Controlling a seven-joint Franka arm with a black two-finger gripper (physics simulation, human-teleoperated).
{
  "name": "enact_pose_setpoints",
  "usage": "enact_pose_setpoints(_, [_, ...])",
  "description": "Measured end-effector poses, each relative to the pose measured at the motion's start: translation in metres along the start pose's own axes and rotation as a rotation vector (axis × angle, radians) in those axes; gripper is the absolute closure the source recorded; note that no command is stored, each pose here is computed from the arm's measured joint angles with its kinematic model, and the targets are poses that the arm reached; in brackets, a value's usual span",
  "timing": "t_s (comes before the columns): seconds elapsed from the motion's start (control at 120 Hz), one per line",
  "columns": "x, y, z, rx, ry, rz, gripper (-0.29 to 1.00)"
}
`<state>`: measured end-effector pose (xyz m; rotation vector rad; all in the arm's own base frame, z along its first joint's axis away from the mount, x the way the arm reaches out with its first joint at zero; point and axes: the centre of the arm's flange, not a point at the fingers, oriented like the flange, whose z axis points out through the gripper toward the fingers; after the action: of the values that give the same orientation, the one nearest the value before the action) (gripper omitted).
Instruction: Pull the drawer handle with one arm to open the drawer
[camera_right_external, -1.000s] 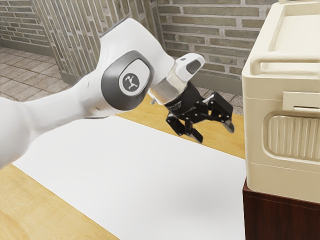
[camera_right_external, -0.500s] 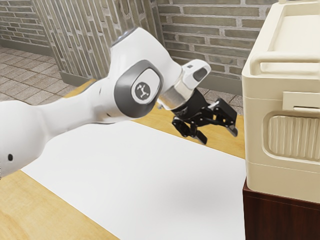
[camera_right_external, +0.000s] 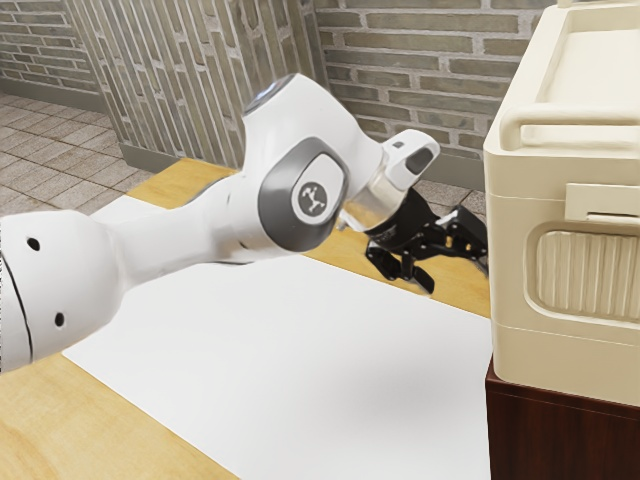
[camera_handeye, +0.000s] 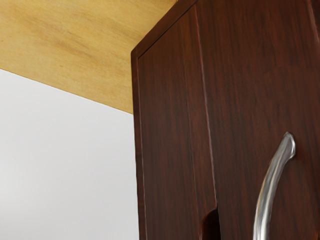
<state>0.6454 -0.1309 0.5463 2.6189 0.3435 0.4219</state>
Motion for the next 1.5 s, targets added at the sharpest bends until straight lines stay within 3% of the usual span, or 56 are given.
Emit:
enact_pose_setpoints(0.192, [0.004,-0.003,0.005,-0.052,0.021,-0.045,0.0])
enact_pose_setpoints(0.542, [-0.002,-0.01,0.029,-0.042,0.003,-0.056,0.0])
enact_pose_setpoints(0.883, [-0.017,-0.028,0.004,-0.045,0.002,-0.067,0.0])
enact_pose_setpoints(1.5, [-0.008,-0.079,-0.02,0.04,0.035,-0.079,0.0])
